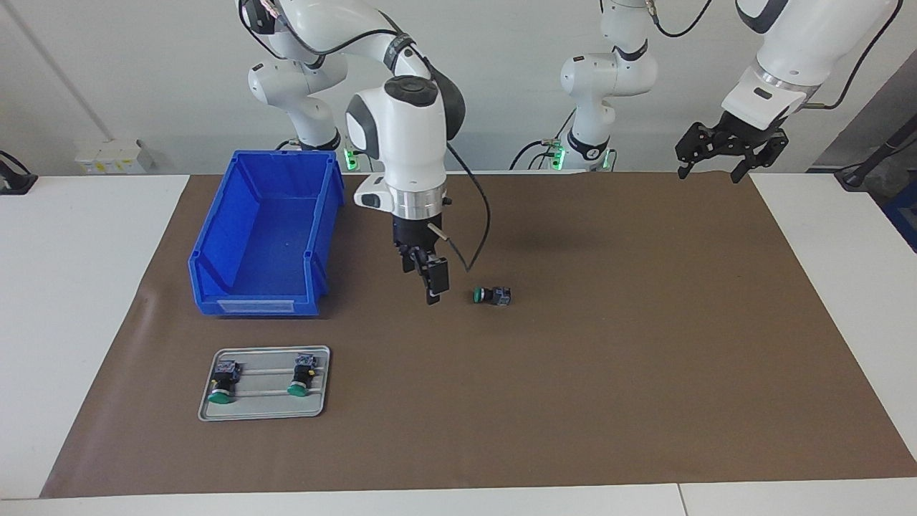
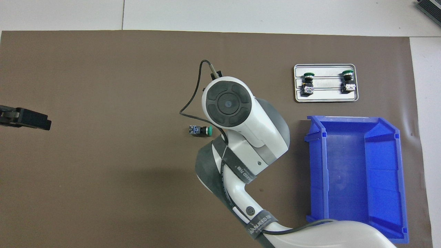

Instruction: Place and press button with both arms

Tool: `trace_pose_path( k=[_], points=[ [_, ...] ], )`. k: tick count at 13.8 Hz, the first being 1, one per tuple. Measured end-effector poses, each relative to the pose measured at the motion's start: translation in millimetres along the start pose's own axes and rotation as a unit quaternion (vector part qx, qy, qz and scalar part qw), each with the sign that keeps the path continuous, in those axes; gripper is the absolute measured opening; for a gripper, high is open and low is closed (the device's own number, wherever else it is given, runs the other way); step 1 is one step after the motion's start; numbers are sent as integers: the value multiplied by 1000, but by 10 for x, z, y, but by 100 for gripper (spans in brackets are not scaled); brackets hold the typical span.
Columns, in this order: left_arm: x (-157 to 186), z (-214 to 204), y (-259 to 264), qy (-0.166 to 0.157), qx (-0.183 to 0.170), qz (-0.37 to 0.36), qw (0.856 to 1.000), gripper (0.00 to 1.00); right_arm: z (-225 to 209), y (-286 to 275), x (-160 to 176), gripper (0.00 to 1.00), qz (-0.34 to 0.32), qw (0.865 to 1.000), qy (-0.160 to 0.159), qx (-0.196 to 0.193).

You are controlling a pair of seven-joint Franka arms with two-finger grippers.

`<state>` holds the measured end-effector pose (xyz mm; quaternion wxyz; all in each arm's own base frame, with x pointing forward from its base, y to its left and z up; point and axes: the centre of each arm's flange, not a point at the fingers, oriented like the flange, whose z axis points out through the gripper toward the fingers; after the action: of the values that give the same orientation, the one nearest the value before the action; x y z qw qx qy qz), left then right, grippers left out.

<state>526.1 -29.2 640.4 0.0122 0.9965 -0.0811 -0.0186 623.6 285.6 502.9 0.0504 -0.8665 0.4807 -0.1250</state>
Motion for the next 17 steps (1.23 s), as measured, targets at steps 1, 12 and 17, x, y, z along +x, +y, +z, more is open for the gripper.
trace_pose_path(
  k=[1,12,17],
  points=[
    [0,0,0,0,0,0,1000,100,-9,54,239,100,-31,1000,2,-4],
    [66,43,489,9,3,72,997,100,-694,1401,2489,100,-323,944,-35,-51],
    [166,189,1012,51,8,197,979,100,-1253,1932,2688,100,-373,922,-71,-74]
  ],
)
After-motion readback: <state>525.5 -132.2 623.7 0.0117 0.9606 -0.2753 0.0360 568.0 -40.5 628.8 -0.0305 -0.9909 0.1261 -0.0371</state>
